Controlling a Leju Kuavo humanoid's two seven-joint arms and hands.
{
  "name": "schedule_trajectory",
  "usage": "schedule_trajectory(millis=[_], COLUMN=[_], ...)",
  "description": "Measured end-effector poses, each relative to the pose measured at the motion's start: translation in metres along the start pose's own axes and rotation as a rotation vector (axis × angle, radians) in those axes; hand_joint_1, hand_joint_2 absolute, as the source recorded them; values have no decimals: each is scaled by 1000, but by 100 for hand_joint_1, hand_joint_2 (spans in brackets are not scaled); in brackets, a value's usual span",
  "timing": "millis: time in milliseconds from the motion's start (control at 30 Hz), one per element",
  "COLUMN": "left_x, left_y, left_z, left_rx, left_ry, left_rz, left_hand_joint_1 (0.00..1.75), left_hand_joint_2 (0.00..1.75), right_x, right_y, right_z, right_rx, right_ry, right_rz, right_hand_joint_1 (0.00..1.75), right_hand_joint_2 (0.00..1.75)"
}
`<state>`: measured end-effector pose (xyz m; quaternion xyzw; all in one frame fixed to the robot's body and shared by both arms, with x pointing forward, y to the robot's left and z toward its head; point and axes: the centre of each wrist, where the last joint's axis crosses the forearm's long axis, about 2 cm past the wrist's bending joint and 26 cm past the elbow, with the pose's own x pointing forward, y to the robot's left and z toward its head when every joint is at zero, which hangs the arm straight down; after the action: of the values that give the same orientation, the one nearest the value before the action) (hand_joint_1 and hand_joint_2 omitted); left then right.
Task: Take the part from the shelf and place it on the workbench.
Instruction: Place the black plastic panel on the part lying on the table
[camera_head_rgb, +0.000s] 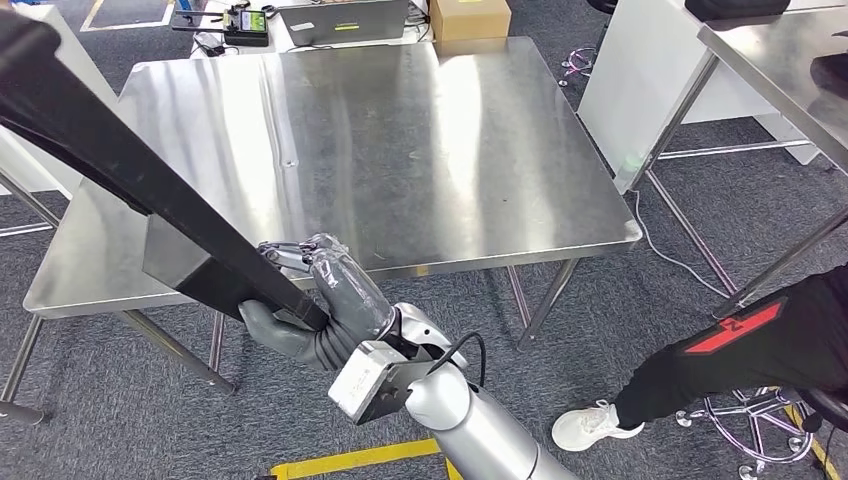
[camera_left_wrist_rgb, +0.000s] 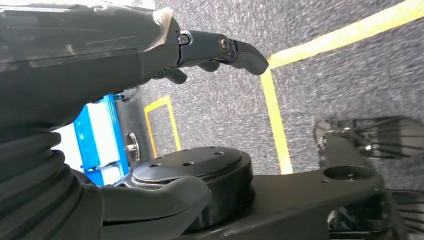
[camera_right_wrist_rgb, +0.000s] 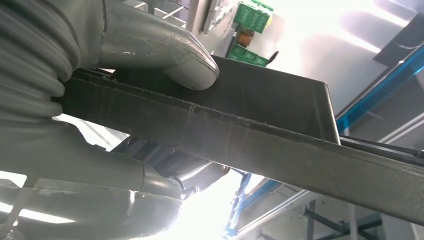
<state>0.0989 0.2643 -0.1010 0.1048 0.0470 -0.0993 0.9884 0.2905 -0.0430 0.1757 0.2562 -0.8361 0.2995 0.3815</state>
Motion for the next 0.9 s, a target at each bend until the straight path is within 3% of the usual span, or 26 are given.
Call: schedule_trajectory(millis=[900], left_x=[0], left_y=[3], left_z=[-1], left_rx=[7], left_ry=[1], left_rz=[0], left_hand_joint_1=[0], left_hand_joint_2=[175], right_x=[1], right_y=[4], right_z=[0], right_rx=[0], right_ry=[-7], right_rz=[-9], right_hand_joint_1=[175], right_hand_joint_2=[175])
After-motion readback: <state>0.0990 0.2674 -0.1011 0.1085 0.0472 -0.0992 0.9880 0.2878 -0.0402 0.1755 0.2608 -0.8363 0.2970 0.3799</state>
